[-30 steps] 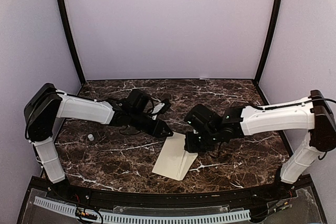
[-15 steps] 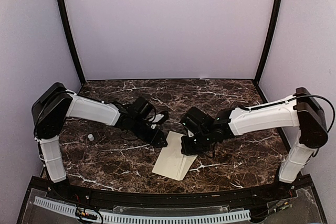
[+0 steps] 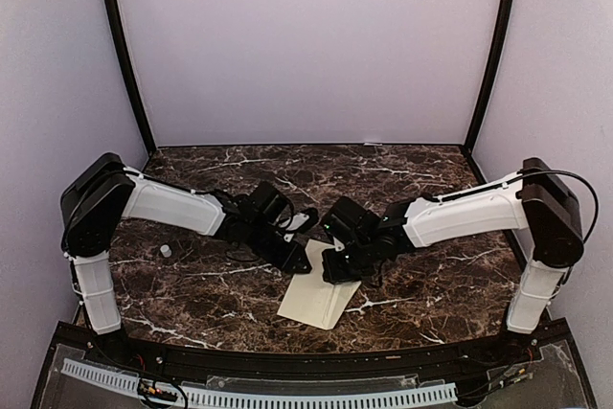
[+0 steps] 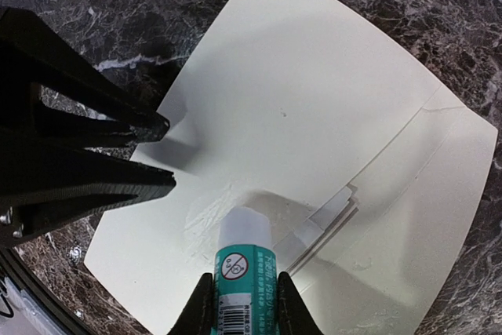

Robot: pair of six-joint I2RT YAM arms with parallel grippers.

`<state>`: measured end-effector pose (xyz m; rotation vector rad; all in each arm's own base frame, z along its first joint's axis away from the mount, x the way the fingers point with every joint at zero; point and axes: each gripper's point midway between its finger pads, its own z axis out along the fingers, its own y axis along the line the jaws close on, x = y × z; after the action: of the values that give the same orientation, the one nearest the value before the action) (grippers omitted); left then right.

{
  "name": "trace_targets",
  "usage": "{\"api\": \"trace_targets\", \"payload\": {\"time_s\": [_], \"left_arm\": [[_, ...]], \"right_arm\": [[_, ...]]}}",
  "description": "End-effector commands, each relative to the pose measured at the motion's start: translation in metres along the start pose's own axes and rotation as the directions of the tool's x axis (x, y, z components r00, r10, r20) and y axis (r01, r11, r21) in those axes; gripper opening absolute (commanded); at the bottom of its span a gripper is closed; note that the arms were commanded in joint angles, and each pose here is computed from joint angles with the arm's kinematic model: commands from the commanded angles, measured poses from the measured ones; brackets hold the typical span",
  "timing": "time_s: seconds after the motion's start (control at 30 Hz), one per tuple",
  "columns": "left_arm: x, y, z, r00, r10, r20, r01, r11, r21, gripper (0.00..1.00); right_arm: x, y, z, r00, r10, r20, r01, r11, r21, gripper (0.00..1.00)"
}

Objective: Place the letter into the envelope and seal it
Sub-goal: Paint the envelope at the center of the board.

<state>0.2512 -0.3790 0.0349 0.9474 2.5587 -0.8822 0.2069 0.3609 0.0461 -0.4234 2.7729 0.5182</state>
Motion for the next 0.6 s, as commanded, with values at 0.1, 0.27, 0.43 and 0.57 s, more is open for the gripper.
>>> {"api": "trace_targets", "payload": {"time_s": [0.1, 0.27, 0.43, 0.57], "left_arm": [[-0.002, -0.015, 0.007, 1.0, 0.0, 0.003, 0.0, 0.997, 0.072, 0.16], [0.012, -0.008, 0.022, 0.997, -0.059, -0.052, 0.063, 0.995, 0.076, 0.07], [0.026, 0.003, 0.033, 0.991, -0.092, -0.096, 0.096, 0.994, 0.043, 0.04], [0.034, 0.009, 0.038, 0.986, -0.111, -0.121, 0.115, 0.993, 0.025, 0.01]], "right_arm": [[-0.005, 0.003, 0.007, 1.0, 0.0, -0.003, 0.0, 1.0, -0.002, 0.01], [-0.001, 0.001, 0.009, 1.0, 0.006, -0.021, -0.006, 1.0, 0.001, 0.01], [0.006, 0.002, 0.01, 0.999, 0.01, -0.052, -0.011, 1.0, -0.01, 0.0], [0.01, 0.004, 0.008, 0.998, 0.016, -0.066, -0.018, 1.0, -0.02, 0.0]]}}
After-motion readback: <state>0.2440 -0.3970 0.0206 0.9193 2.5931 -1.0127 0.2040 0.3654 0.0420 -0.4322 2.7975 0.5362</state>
